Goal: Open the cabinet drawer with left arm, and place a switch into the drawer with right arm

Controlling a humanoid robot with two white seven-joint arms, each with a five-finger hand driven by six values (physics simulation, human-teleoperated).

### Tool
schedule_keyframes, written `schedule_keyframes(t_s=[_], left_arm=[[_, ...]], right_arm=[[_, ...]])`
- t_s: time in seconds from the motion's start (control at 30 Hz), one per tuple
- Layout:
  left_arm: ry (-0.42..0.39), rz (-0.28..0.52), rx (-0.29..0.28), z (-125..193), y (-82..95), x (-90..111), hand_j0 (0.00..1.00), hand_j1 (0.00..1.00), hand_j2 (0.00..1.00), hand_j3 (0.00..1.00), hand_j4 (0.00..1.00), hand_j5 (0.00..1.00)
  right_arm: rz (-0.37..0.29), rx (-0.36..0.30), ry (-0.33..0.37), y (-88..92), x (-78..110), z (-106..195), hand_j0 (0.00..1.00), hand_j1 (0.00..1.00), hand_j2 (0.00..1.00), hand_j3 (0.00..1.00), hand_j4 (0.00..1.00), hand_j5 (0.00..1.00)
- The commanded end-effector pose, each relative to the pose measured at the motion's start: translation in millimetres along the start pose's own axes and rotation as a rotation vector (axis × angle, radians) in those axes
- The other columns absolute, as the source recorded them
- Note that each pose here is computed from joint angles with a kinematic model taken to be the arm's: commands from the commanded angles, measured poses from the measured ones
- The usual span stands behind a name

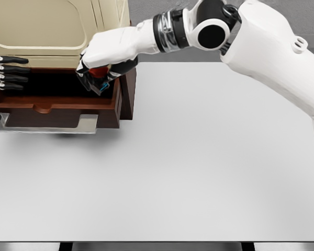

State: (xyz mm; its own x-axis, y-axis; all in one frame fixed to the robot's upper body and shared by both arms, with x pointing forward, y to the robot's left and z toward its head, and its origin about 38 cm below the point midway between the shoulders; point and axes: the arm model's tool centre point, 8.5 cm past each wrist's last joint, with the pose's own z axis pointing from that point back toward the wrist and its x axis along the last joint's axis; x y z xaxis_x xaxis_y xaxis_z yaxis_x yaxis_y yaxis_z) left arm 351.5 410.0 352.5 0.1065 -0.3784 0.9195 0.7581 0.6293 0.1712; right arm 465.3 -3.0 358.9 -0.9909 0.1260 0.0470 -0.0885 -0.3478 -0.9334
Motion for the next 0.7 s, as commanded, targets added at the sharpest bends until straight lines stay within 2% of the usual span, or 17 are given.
schedule_keyframes(t_s=[0.0,0.1,0.23,0.27,0.33,0.47,0.67], left_arm=[[-0.013,0.008,-0.008,-3,-0.8,1,1.0,1.0,1.0,1.0,1.0,1.0],[-0.026,0.0,-0.01,-5,-0.1,6,1.0,1.0,1.0,1.0,1.0,1.0],[-0.033,-0.007,-0.008,-4,0.5,10,1.0,1.0,1.0,1.0,1.0,1.0],[-0.034,-0.008,-0.009,-5,0.1,10,1.0,1.0,1.0,1.0,1.0,1.0],[-0.031,-0.007,-0.007,-4,0.7,10,1.0,1.0,1.0,1.0,1.0,1.0],[-0.033,-0.008,-0.008,-4,0.4,11,1.0,1.0,1.0,1.0,1.0,1.0],[-0.039,-0.014,-0.004,-3,1.4,14,1.0,1.0,1.0,1.0,1.0,1.0]], right_arm=[[-0.027,0.01,0.009,5.0,-7.0,-8,0.48,0.48,0.48,0.48,0.48,0.48],[-0.046,0.012,0.025,7.7,-16.4,-10,0.48,0.48,0.48,0.48,0.48,0.48],[-0.047,0.012,0.011,5.8,-12.7,-19,0.48,0.48,0.48,0.48,0.48,0.48],[-0.05,0.012,0.013,6.0,-13.6,-20,0.53,0.53,0.53,0.53,0.53,0.53],[-0.056,0.008,0.017,4.8,-13.8,-20,1.0,1.0,1.0,1.0,1.0,1.0],[-0.015,0.007,-0.032,3.1,-5.1,-20,1.0,1.0,1.0,1.0,1.0,1.0],[0.013,0.008,-0.06,1.1,-1.9,-18,1.0,1.0,1.0,1.0,1.0,1.0]])
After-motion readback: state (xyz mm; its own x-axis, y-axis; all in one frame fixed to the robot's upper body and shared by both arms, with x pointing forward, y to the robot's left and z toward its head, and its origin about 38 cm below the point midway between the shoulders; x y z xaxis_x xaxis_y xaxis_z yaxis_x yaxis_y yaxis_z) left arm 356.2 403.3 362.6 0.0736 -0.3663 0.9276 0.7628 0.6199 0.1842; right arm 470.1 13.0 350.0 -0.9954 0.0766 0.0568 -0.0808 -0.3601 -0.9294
